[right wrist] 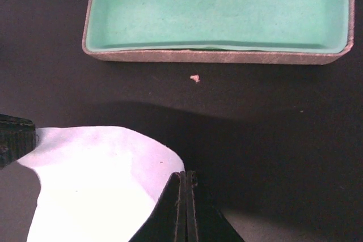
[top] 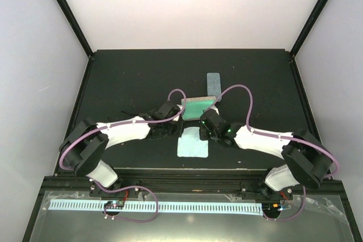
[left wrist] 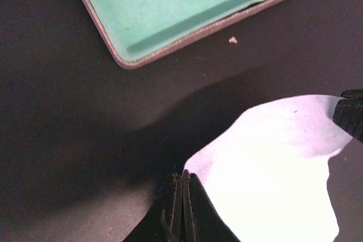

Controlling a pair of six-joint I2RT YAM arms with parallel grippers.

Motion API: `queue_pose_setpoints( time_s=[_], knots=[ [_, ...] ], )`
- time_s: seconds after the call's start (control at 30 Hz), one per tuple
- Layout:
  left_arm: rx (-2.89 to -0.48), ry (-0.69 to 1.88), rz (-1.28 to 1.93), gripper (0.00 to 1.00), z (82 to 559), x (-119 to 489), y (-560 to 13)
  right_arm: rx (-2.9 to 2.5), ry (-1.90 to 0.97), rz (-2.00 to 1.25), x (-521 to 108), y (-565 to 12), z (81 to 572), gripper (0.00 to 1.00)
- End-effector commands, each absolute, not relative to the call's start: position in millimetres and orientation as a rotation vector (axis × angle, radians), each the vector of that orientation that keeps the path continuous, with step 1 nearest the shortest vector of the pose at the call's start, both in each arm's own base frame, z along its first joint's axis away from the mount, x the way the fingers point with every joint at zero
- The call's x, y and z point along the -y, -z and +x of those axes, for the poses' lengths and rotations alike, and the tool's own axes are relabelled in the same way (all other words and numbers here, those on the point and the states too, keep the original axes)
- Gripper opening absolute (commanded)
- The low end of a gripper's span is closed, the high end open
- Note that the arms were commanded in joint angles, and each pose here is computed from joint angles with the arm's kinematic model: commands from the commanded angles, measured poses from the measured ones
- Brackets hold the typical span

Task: Organize the sunglasses
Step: Fold the glasses cleaning cloth at the center of the board.

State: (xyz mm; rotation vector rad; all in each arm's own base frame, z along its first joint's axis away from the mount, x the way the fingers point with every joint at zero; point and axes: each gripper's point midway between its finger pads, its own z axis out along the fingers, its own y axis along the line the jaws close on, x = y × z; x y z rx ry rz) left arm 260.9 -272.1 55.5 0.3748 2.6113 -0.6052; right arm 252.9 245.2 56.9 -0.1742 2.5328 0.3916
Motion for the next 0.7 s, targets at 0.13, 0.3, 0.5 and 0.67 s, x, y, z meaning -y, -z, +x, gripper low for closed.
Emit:
queue_pose_setpoints(
  time_s=[0.13,0.3,0.5,0.67],
  knots=[
    [-2.607,0.684,0.429,0.02,246.3,272.7,-57.5,-2.547,-0.451,-0.2,-240.1,-48.1,238.5,0.01],
    [-2.609,0.689,0.425,0.02,241.5,269.0,-57.2,-2.551,-0.469,-0.196,-238.5,-48.0,234.5,0.01],
    [-2.612,0.701,0.431,0.02,235.9,266.2,-56.9,-2.559,-0.525,-0.206,-241.4,-51.2,227.6,0.01],
    [-2.622,0.732,0.442,0.02,228.8,266.1,-55.0,-2.574,-0.594,-0.24,-246.2,-51.4,217.9,0.01]
  ],
)
